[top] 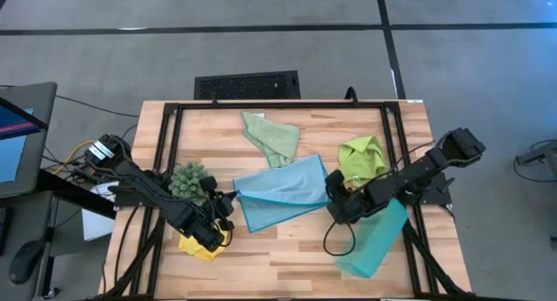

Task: Fold microfiber towels
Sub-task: Fold the blue microfiber cloth

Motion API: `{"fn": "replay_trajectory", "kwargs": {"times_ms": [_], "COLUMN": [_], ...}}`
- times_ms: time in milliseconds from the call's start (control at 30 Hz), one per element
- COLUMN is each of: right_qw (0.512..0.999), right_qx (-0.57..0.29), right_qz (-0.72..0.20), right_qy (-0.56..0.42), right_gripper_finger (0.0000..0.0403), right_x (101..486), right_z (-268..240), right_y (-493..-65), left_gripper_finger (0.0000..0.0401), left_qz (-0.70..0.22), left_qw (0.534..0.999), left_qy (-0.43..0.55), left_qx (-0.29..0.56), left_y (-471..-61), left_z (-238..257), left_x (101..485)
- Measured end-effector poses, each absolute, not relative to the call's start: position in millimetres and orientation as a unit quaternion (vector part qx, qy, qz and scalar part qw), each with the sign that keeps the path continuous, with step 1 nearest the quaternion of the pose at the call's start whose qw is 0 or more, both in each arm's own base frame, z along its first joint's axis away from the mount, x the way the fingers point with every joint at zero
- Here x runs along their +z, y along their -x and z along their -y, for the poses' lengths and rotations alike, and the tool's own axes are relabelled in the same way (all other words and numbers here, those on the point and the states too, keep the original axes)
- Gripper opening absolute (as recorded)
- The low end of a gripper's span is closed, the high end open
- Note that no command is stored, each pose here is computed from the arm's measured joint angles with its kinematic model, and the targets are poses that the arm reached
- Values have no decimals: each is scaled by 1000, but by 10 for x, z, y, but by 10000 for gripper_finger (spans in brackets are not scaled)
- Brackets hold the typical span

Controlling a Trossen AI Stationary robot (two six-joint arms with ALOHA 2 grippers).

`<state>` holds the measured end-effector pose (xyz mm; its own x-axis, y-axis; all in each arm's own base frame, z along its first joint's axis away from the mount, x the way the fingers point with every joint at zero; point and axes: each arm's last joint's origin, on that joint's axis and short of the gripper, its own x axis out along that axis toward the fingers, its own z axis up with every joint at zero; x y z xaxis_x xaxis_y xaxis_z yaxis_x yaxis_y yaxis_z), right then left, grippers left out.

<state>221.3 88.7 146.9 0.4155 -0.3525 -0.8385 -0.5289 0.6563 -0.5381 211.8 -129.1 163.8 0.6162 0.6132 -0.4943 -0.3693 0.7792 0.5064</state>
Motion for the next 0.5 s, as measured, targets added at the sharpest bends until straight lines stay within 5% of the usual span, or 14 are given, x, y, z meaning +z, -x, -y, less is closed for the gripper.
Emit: {"fn": "replay_trajectory", "kwargs": {"times_ms": [133, 267, 500], "right_qw": [731, 779, 846], "right_qx": [45, 29, 115], "right_qz": [-561, -535, -518], "right_qy": [385, 327, 56], "right_gripper_finger": [161, 155, 169], "right_x": [1711, 2143, 2981], "right_z": [-971, -1151, -1394], "right_y": [-2127, -2141, -2175], "left_gripper_finger": [0, 0, 0], "left_qz": [-334, -333, -326], "left_qw": [884, 885, 890], "left_qy": [-173, -171, -161], "left_qx": [278, 278, 277], "left_y": [-2128, -2132, -2149], "left_z": [1299, 1302, 1315], "left_x": [1641, 1643, 1650]}}
